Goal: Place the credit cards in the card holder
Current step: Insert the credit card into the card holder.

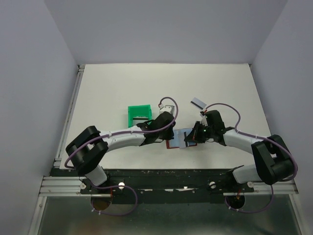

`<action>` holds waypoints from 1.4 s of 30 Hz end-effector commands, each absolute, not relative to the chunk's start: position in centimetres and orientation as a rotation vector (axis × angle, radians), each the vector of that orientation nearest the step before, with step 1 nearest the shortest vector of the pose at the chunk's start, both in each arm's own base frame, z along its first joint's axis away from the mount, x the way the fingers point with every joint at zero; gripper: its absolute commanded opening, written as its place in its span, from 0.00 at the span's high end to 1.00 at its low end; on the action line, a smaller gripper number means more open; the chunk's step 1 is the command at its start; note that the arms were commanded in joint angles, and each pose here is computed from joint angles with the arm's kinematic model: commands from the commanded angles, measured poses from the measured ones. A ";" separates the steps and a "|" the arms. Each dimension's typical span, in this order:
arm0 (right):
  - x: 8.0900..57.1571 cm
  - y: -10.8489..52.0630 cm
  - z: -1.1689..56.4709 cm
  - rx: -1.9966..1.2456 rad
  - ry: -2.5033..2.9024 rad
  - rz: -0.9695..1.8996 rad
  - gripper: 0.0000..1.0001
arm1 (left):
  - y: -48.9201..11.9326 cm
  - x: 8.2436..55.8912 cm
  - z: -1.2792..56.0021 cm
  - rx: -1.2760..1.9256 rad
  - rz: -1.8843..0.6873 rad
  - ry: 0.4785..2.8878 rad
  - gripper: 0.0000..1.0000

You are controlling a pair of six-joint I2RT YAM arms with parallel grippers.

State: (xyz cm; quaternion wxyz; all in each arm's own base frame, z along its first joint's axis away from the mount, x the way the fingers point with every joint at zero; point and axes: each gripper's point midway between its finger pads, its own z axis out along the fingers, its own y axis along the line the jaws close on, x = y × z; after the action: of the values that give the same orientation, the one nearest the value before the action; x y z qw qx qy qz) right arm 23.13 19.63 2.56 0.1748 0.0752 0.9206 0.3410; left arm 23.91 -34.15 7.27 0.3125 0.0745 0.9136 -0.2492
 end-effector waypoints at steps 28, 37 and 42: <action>25.3 19.2 6.5 0.053 2.543 0.860 1.00 | -33.5 22.2 0.0 0.230 -0.574 2.581 0.89; 25.5 18.6 4.8 0.059 2.582 0.795 1.00 | -33.3 22.2 0.0 0.230 -0.568 2.584 0.90; 25.1 18.4 4.0 0.063 2.600 0.786 1.00 | -33.2 22.2 -0.2 0.230 -0.562 2.587 0.90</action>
State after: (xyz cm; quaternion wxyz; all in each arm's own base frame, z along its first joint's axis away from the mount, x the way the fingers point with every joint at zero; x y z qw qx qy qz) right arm 25.16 18.89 4.83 0.2115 0.0255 0.9297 0.3005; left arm 23.69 -34.96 2.80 0.2781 0.0763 0.9273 -0.2385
